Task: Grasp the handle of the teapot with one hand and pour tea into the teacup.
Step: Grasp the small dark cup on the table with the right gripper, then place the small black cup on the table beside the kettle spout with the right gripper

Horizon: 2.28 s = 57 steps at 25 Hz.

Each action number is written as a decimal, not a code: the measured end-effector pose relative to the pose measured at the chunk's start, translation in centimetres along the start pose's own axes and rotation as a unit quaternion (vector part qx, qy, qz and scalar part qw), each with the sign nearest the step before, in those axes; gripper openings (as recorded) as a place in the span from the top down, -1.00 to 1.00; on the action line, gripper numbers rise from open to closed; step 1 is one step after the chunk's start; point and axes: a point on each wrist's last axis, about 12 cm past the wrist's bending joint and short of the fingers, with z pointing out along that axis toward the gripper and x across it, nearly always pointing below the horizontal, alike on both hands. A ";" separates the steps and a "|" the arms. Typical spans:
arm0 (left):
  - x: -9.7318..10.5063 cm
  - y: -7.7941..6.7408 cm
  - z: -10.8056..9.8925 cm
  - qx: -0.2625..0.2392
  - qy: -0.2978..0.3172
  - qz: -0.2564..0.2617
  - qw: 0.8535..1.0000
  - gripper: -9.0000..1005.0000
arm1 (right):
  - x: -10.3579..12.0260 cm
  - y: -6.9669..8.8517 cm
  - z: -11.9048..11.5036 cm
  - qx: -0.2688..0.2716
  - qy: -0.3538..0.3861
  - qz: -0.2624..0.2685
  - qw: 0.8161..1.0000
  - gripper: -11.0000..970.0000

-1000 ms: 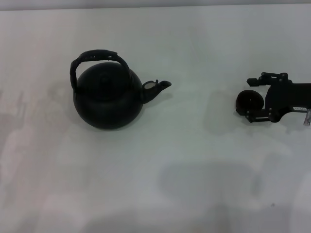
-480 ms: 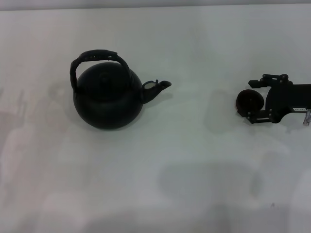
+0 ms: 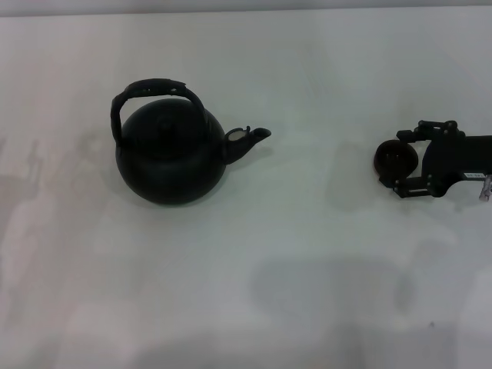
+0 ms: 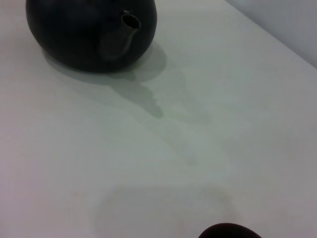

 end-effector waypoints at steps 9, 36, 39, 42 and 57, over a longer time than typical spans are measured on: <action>0.0 0.0 0.1 0.001 -0.001 0.000 1.000 0.00 | -0.1 0.1 0.1 -0.004 0.000 -0.004 1.000 -0.53; 0.0 -0.3 0.2 0.004 -0.001 -0.002 1.000 0.00 | -6.7 1.6 1.3 -0.090 -0.076 -0.031 0.993 -0.52; 0.0 -0.4 0.3 0.010 -0.001 -0.002 1.000 0.00 | -7.7 1.9 2.7 -0.086 -0.066 -0.039 0.993 -0.52; 0.0 -0.5 0.3 0.014 -0.001 -0.003 1.000 0.00 | -8.5 2.2 3.9 -0.077 -0.051 -0.050 0.994 -0.52; 0.1 -0.6 0.2 0.018 0.000 -0.003 1.000 0.00 | -8.4 4.0 6.5 -0.061 -0.010 -0.092 0.994 -0.52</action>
